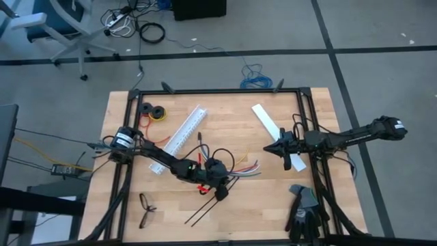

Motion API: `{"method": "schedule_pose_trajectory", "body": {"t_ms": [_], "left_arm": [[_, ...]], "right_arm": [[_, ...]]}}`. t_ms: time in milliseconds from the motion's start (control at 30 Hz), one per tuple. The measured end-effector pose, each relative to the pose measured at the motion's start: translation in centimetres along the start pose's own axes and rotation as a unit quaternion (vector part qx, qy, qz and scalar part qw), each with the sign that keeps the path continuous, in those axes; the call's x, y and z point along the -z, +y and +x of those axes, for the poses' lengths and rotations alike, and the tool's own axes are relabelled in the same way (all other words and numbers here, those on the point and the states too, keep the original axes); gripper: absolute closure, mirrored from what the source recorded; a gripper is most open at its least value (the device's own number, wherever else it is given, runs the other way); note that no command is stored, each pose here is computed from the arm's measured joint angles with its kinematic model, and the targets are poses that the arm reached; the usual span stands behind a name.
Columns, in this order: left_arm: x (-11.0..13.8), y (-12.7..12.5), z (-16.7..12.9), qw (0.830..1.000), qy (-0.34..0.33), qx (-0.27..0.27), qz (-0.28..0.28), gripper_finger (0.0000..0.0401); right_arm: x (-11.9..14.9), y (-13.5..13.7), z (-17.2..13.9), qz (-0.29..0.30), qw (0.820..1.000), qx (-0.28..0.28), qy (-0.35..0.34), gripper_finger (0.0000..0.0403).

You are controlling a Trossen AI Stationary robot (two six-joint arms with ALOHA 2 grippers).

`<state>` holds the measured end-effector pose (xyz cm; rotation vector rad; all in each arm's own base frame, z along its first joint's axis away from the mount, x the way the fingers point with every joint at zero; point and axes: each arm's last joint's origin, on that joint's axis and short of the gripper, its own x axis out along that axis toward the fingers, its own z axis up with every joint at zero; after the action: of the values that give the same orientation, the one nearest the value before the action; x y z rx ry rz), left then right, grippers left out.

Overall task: Ziptie cables
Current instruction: Insert the black zip tie into the lock head

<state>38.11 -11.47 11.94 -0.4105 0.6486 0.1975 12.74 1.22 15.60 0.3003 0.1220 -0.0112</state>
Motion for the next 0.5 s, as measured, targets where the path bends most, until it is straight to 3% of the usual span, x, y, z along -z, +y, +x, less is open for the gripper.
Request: {"method": "schedule_pose_trajectory", "body": {"t_ms": [167, 500], "left_arm": [[0.6, -0.1, 1.1, 1.000, -0.011, 0.023, -0.006, 0.0323], [1.4, 0.2, 2.2, 1.000, -0.015, 0.016, -0.012, 0.0332]], "right_arm": [[-0.1, 0.0, 0.0, -0.003, 1.000, -0.001, -0.004, 0.0403], [0.0, 0.0, 0.0, -0.005, 1.000, -0.001, -0.002, 0.0403]]}}
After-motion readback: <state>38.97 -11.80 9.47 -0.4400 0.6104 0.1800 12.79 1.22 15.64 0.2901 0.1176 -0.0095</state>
